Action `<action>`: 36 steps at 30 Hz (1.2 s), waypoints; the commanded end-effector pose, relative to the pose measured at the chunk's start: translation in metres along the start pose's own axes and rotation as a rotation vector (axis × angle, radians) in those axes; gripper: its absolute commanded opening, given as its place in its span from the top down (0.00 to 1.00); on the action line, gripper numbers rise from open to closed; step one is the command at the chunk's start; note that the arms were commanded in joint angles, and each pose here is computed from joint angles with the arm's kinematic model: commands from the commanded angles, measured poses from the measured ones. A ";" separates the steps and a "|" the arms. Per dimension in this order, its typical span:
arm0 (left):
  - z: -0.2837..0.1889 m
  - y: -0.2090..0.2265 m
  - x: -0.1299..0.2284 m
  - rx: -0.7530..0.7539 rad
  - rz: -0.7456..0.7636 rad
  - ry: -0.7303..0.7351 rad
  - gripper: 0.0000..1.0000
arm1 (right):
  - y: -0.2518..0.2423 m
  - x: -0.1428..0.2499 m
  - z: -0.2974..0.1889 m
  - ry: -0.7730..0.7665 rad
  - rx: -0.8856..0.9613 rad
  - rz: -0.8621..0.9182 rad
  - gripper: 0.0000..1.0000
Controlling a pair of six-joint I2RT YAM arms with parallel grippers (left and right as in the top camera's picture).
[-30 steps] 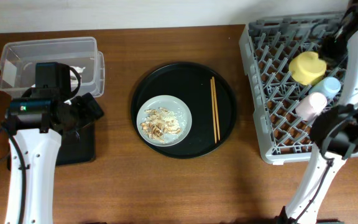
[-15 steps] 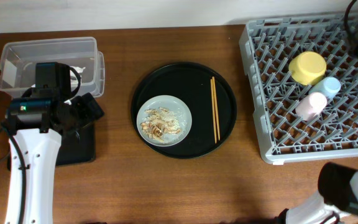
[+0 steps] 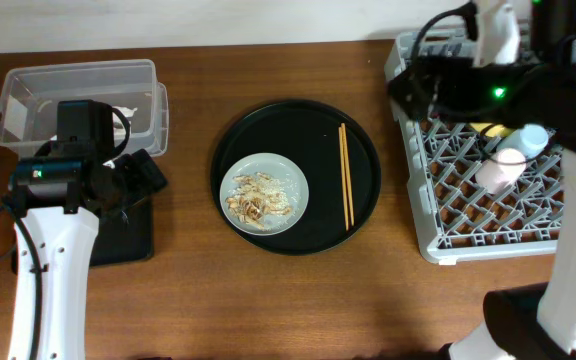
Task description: Sort waste into correct bins and load items into the dishwasher rack
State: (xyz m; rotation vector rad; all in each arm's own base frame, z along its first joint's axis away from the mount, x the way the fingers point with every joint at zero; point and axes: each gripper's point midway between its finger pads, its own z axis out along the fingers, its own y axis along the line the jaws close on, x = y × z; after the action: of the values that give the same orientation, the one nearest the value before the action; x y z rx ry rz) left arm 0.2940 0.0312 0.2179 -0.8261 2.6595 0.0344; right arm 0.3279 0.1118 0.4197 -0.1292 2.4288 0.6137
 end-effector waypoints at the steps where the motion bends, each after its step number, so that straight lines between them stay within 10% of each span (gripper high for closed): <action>1: -0.004 0.004 -0.002 -0.007 -0.015 -0.020 0.01 | 0.022 0.010 -0.015 -0.016 -0.027 -0.050 0.02; 36: -0.004 0.004 -0.002 -0.007 -0.015 -0.020 0.01 | 0.045 0.048 0.026 0.200 -0.146 -0.036 0.02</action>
State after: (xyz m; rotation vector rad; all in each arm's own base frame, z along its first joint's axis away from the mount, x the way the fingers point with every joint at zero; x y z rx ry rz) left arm 0.2941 0.0312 0.2180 -0.8261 2.6592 0.0342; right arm 0.2953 0.1624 0.4103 -0.3102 2.4854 0.7817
